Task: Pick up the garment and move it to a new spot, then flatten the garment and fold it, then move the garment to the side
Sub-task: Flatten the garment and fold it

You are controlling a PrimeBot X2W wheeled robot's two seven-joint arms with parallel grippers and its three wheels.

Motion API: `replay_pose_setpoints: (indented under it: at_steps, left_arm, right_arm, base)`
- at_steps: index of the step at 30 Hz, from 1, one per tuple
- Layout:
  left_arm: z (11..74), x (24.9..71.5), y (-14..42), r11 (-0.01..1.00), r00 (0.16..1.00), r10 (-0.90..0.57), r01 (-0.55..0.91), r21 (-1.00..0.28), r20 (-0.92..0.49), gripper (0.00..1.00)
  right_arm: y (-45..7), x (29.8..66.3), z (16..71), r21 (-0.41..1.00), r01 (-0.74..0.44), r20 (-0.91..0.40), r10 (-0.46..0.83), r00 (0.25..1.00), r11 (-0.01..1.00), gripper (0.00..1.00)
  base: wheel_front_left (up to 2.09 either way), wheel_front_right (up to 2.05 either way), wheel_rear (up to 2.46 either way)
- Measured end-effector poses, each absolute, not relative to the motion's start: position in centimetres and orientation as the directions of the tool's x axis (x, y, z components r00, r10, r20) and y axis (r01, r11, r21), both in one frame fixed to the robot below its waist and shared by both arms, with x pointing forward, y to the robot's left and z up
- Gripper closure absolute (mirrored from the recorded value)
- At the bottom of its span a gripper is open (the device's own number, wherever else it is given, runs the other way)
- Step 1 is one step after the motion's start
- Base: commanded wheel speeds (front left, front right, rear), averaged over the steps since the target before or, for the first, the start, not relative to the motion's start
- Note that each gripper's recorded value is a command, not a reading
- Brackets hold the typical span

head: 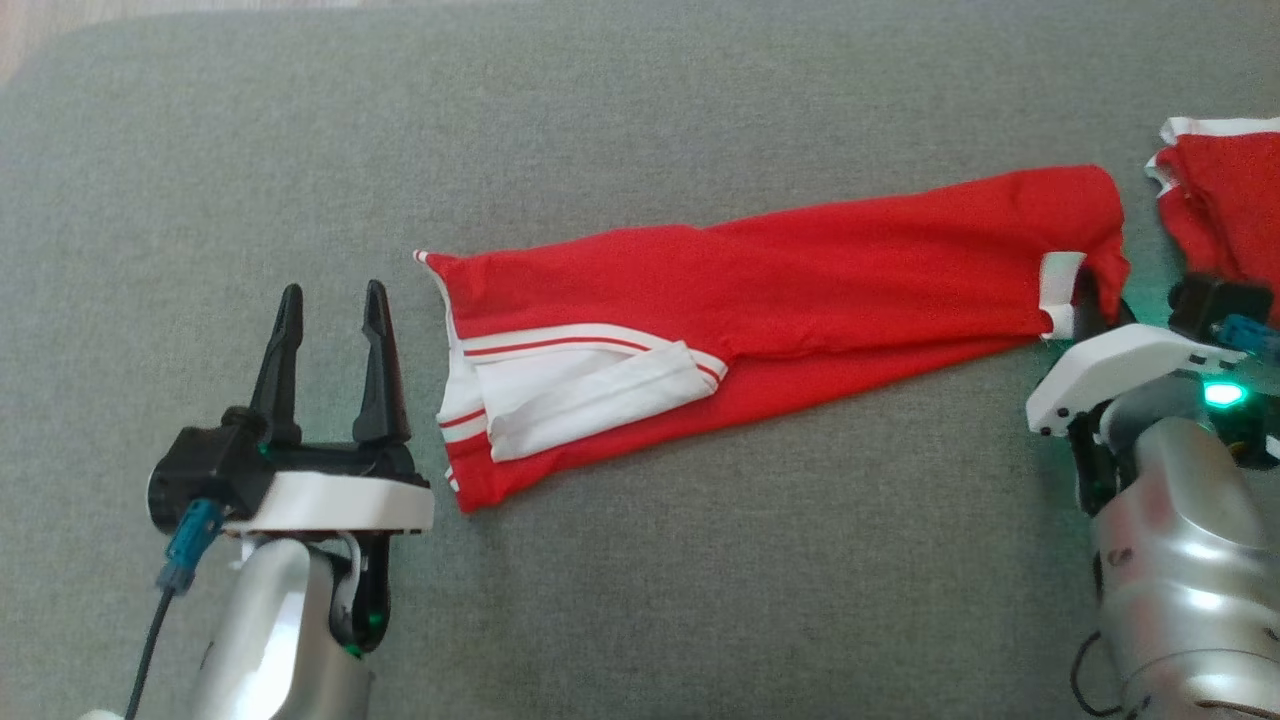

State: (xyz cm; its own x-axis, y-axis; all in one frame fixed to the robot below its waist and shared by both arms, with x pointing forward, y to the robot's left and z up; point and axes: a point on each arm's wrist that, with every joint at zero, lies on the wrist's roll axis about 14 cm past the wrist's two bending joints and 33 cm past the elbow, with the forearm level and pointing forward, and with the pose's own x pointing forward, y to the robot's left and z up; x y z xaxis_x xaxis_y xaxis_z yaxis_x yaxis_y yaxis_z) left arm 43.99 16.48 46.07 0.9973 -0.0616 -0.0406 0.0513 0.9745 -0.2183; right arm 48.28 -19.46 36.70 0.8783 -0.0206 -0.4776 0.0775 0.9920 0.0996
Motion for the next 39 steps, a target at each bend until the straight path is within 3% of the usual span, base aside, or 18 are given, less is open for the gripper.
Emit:
replay_pose_setpoints:
  at_steps: [7, 12, 16, 22, 29, 39]
  left_arm:
    - [47.7, 44.1, 16.3, 0.972, 0.998, -0.067, 0.066, -0.224, 0.003, 0.0]
    - [48.6, 43.8, 15.8, 0.971, 0.997, -0.079, 0.083, -0.226, 0.027, 0.0]
    - [48.9, 43.4, 15.7, 0.97, 0.996, -0.08, 0.085, -0.226, 0.033, 0.0]
    - [49.9, 42.9, 16.1, 0.971, 0.996, -0.07, 0.081, -0.223, 0.056, 0.0]
    - [50.2, 41.5, 17.0, 0.974, 0.997, -0.044, 0.057, -0.22, 0.06, 0.0]
    - [51.7, 39.7, 18.7, 0.977, 0.995, 0.005, 0.016, -0.214, 0.098, 0.0]
  right_arm:
    - [-23.5, 48.6, 40.7, 0.021, 0.136, -0.361, -0.119, 0.925, 0.991, 1.0]
    - [-28.7, 47.9, 44.5, -0.029, 0.241, -0.251, -0.24, 0.938, 0.97, 1.0]
    - [-28.7, 47.2, 45.7, -0.025, 0.243, -0.209, -0.242, 0.947, 0.97, 1.0]
    - [-25.0, 47.6, 48.3, 0.032, 0.157, -0.129, -0.151, 0.98, 0.987, 1.0]
    - [-18.3, 48.2, 51.1, 0.075, -0.035, -0.06, 0.039, 0.997, 0.997, 1.0]
    - [-6.5, 45.1, 50.8, 0.189, -0.359, -0.069, 0.377, 0.923, 0.914, 1.0]
  base:
    - [0.0, 0.0, 0.0]
    - [0.0, 0.0, 0.0]
    - [0.0, 0.0, 0.0]
    - [0.0, 0.0, 0.0]
    - [0.0, 0.0, 0.0]
    - [0.0, 0.0, 0.0]
